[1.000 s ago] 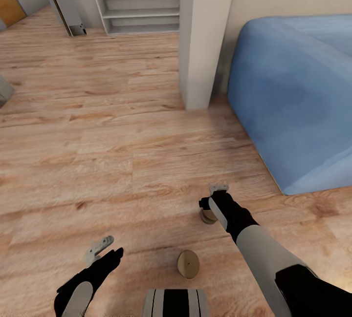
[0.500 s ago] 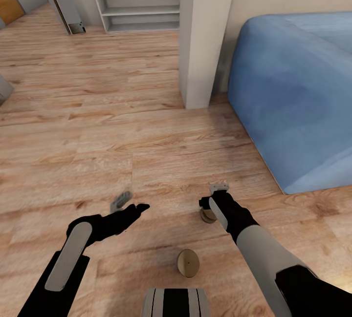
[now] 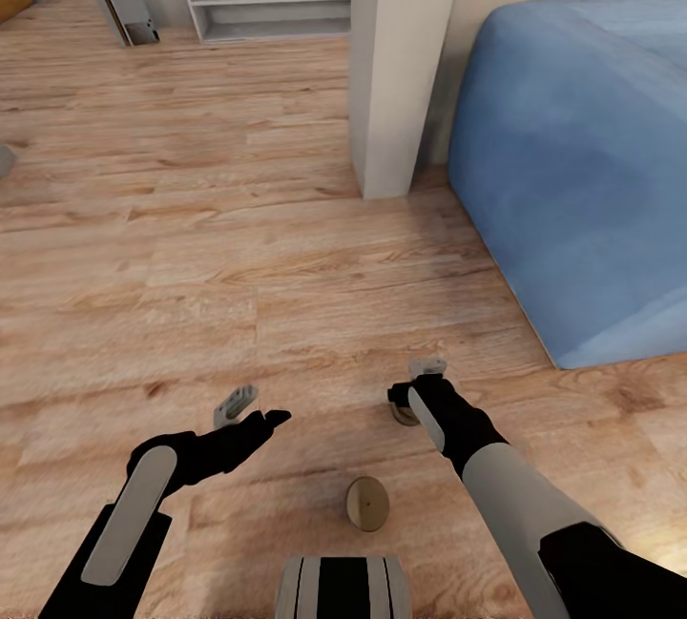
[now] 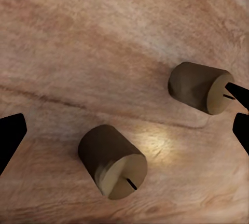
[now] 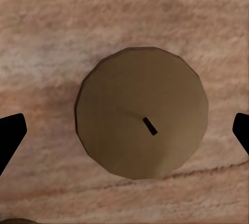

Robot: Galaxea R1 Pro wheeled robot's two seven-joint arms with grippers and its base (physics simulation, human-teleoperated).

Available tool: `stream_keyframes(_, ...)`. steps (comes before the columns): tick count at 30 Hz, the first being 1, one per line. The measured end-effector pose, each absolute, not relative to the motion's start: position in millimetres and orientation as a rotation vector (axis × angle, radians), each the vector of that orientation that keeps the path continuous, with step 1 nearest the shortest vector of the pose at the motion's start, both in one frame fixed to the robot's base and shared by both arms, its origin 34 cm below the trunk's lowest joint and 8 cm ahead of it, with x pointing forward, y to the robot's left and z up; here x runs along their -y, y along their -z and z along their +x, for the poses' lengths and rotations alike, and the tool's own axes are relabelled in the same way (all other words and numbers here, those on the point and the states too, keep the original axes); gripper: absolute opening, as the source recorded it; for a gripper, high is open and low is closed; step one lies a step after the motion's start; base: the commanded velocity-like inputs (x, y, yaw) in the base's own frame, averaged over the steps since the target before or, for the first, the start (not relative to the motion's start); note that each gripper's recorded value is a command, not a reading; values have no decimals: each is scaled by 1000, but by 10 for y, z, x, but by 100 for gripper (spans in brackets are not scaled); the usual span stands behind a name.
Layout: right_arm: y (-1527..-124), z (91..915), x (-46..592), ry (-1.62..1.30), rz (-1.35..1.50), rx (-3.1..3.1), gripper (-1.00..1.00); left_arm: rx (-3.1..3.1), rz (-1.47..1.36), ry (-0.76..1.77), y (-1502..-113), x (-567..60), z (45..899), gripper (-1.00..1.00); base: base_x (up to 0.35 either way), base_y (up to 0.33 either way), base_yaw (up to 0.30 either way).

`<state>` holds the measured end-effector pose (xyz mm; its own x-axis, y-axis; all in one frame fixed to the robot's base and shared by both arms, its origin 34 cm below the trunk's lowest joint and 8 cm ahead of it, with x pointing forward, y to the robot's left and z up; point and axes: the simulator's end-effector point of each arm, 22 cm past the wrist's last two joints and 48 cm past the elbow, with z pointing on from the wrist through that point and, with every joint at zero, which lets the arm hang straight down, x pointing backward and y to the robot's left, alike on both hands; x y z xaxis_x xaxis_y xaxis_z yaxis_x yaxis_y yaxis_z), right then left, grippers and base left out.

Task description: Place each of the two pumpkins and all three candles from the living room inside a cabinet in the living room (use any cabinet), then make sure every cabinet is closed, and position the cauldron so it is next to a table in the living room.

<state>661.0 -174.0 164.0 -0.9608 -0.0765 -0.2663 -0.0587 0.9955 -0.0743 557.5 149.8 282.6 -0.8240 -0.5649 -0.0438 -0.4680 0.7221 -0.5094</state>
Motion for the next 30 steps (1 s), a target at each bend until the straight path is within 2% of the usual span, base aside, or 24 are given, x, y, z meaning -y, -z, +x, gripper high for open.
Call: stream_keyframes(30,-1666,7043,1836,126,-89,-2833,100,-2767,-861,716,-2599,-1502,5469,100,0,0,0)
